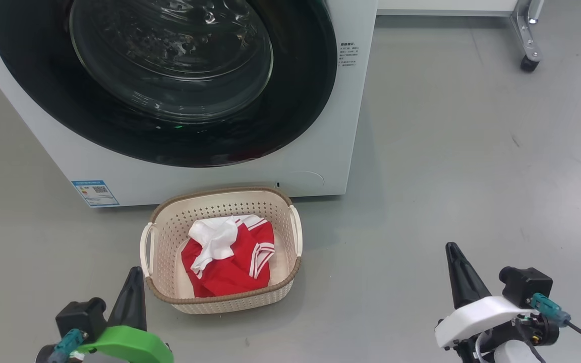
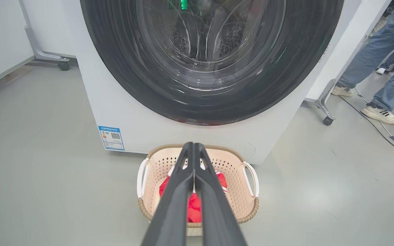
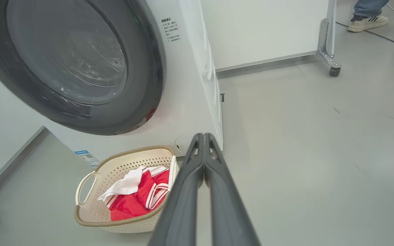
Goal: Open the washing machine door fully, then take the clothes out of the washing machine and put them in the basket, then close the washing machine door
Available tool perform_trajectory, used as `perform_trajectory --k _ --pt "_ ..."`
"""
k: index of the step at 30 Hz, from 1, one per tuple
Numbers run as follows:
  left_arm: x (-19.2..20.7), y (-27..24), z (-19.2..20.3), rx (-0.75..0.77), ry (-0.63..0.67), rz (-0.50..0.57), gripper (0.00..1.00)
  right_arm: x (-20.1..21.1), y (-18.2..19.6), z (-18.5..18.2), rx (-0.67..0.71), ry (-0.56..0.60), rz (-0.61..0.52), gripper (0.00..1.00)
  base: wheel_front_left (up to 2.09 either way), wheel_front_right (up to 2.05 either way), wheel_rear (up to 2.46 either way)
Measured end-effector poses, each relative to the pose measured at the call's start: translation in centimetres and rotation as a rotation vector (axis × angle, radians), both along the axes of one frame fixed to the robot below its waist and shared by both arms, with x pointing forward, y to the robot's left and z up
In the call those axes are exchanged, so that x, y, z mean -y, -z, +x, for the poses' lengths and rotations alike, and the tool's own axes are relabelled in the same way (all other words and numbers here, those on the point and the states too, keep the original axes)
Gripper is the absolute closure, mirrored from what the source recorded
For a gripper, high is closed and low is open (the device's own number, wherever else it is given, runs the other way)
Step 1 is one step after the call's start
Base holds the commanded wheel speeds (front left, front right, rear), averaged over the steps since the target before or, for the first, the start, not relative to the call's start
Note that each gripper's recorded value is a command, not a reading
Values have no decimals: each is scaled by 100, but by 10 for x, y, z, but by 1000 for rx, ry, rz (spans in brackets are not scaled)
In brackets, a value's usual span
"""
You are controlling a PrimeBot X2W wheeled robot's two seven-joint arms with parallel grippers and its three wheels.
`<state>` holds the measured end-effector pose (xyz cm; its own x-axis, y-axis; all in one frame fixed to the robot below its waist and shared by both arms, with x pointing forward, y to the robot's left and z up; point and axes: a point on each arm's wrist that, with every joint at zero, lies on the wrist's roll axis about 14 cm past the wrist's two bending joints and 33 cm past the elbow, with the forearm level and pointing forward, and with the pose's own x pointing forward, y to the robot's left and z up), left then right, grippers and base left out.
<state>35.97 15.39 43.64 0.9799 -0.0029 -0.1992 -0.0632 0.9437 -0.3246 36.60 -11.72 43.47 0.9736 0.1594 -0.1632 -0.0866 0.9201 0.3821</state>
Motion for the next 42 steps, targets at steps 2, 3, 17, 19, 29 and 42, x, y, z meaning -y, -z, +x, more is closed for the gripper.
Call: perform_trajectory --k 2,3,17,19,29,42 --pt "-1 0 0 -4 -9 -41 100 3 0 1 -11 17 35 100 0 0 0" --pt "-1 1 0 -10 -13 -54 100 4 -1 1 -12 25 49 100 0 0 0" --pt "-7 2 0 -42 -60 -237 100 20 -2 3 -58 109 221 100 0 0 0" --pt "-8 2 0 -45 -65 -260 100 22 -3 3 -60 120 244 100 0 0 0" --pt "-12 2 0 -59 -93 -383 100 32 -4 3 -83 164 359 100 0 0 0" --pt "-16 0 1 -65 -129 -564 100 44 -7 4 -97 218 531 100 0 0 0"
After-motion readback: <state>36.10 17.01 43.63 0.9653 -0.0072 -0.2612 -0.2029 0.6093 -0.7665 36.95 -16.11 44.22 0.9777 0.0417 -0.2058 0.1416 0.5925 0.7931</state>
